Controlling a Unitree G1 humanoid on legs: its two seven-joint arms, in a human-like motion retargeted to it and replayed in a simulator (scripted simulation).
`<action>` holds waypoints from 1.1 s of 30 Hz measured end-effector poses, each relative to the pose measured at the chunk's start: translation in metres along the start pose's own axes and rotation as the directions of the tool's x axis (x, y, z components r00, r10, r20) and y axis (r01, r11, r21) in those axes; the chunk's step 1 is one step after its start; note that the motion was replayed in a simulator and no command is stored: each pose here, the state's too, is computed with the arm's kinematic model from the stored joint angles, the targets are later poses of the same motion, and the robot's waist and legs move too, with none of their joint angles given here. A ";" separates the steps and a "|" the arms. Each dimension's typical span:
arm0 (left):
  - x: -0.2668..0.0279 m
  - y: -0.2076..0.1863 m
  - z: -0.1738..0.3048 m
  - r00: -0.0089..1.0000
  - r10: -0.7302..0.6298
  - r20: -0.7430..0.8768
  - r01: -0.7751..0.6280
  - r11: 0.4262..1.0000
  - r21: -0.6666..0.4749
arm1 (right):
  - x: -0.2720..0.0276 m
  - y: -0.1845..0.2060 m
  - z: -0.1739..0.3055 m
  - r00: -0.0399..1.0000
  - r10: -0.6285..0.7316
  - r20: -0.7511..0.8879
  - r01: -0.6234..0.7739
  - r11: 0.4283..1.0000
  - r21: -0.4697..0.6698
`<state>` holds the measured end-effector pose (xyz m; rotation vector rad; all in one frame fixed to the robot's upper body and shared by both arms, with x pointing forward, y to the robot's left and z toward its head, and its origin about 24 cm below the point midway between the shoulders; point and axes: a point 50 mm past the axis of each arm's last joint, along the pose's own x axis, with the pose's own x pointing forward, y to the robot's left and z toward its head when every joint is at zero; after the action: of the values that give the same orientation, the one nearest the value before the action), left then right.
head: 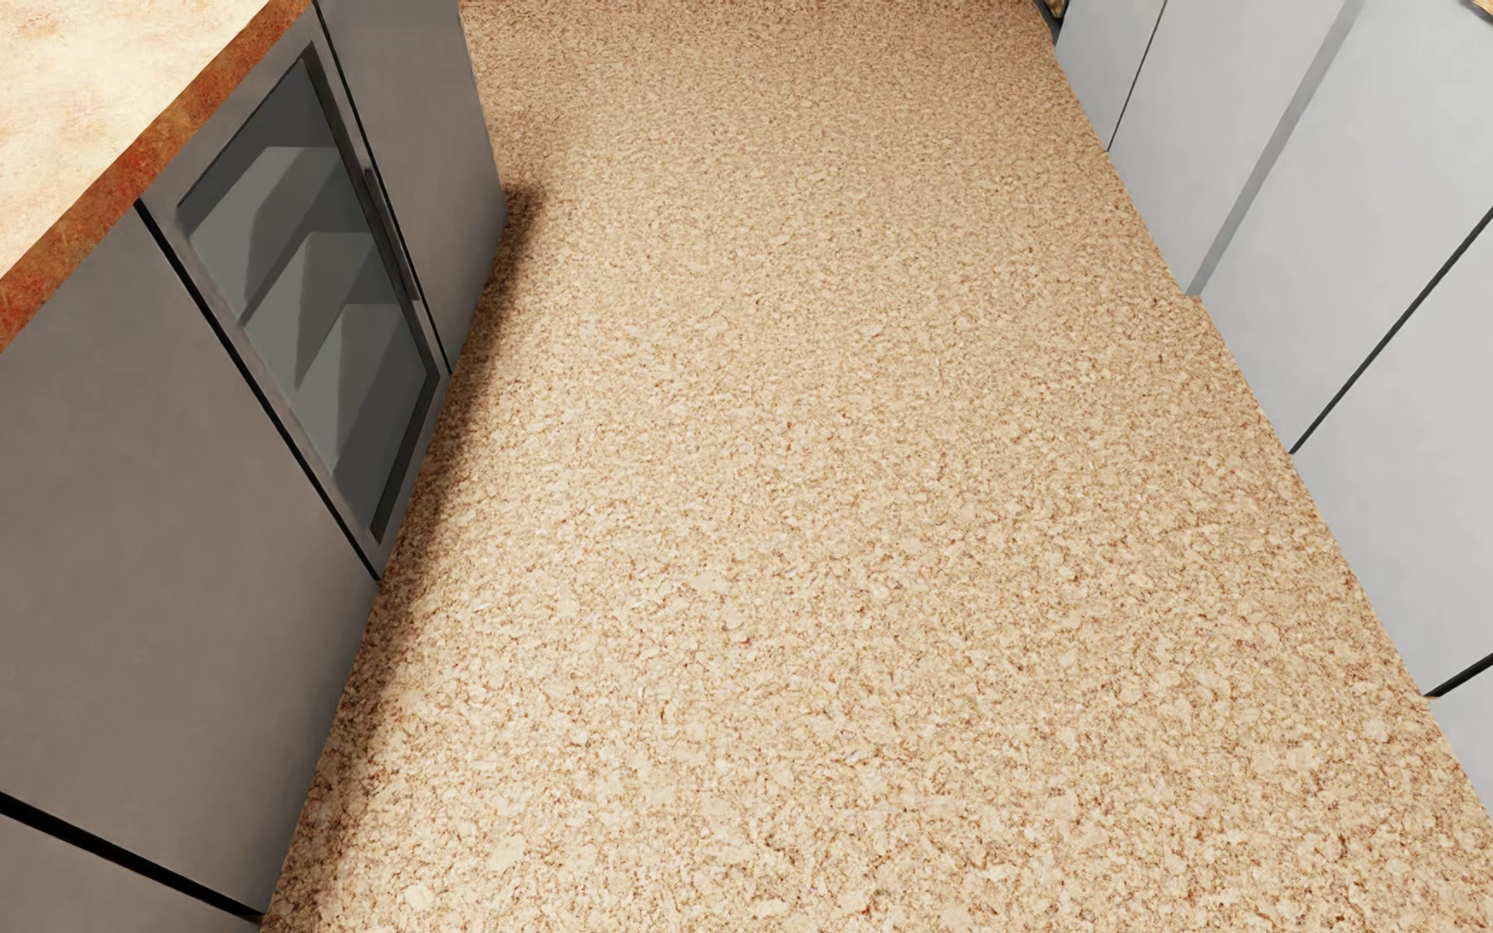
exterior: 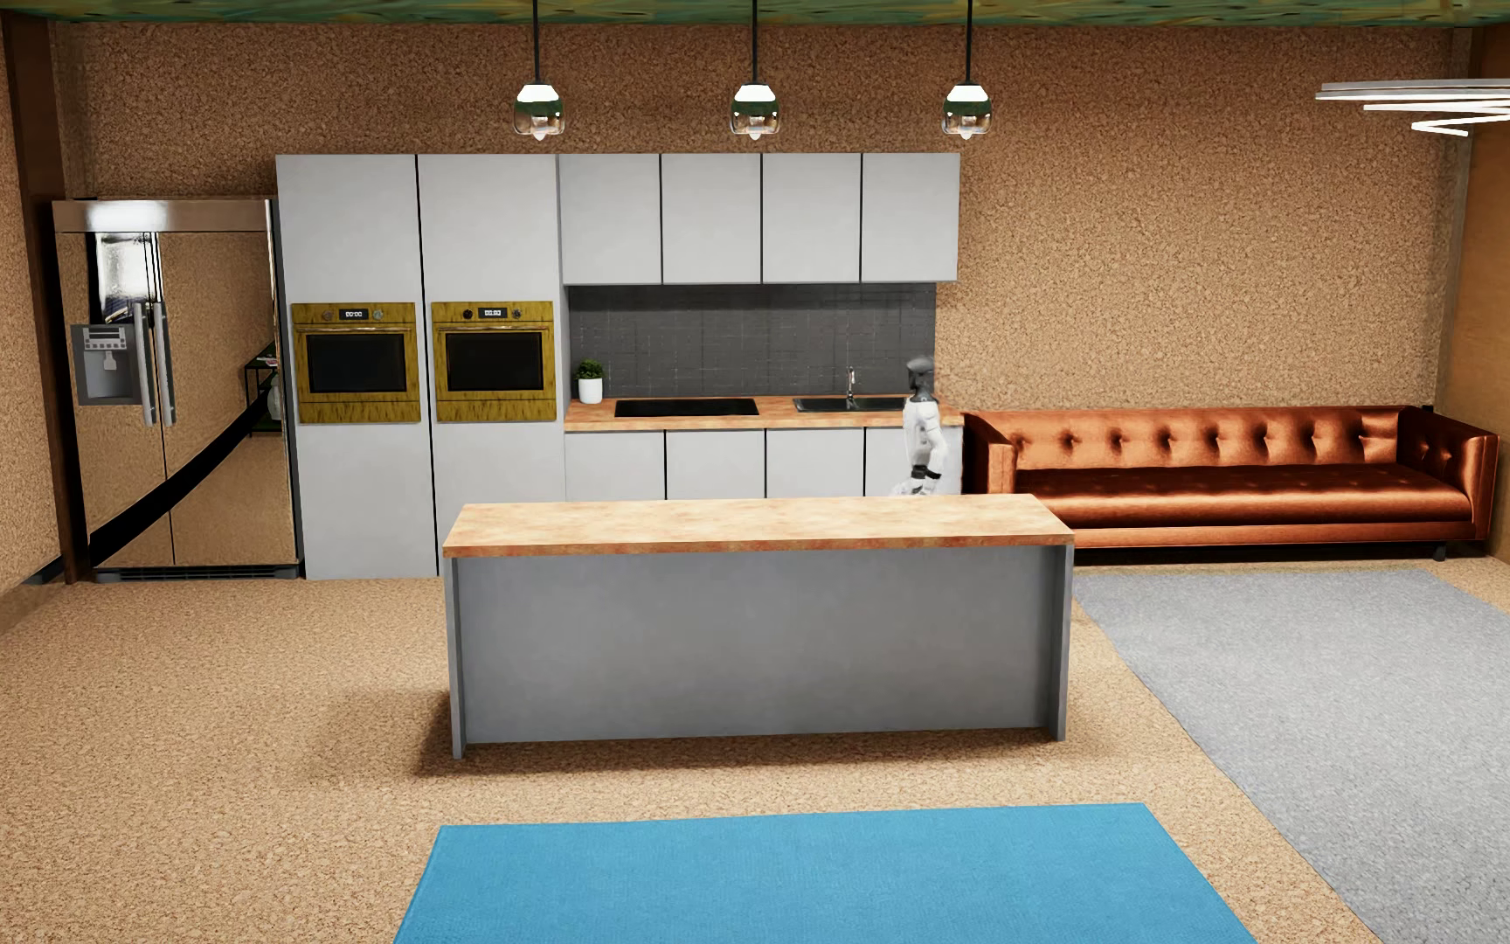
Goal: Circle the counter
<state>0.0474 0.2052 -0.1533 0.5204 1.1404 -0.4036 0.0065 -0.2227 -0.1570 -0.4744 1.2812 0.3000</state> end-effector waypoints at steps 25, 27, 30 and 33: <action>-0.038 -0.067 -0.097 0.919 -0.178 -0.351 0.190 0.982 0.000 | 0.004 -0.044 0.074 0.960 -0.152 0.236 0.123 0.984 0.131; -0.024 -0.051 -0.078 0.946 -0.134 -0.295 0.140 0.990 0.000 | 0.009 -0.026 0.056 0.983 -0.089 0.160 0.076 0.993 0.086; -0.002 -0.015 -0.025 0.994 -0.031 -0.108 0.029 0.999 -0.024 | 0.007 -0.003 0.020 0.999 -0.017 0.044 0.015 0.999 0.030; 0.006 0.031 0.045 0.986 0.084 0.145 -0.082 0.996 -0.015 | -0.003 0.007 -0.013 0.999 0.011 -0.043 -0.010 1.000 0.026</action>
<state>0.1008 0.2039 -0.1386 0.5208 0.9761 -0.3585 -0.0089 -0.2227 -0.1584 -0.4540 1.3289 0.2828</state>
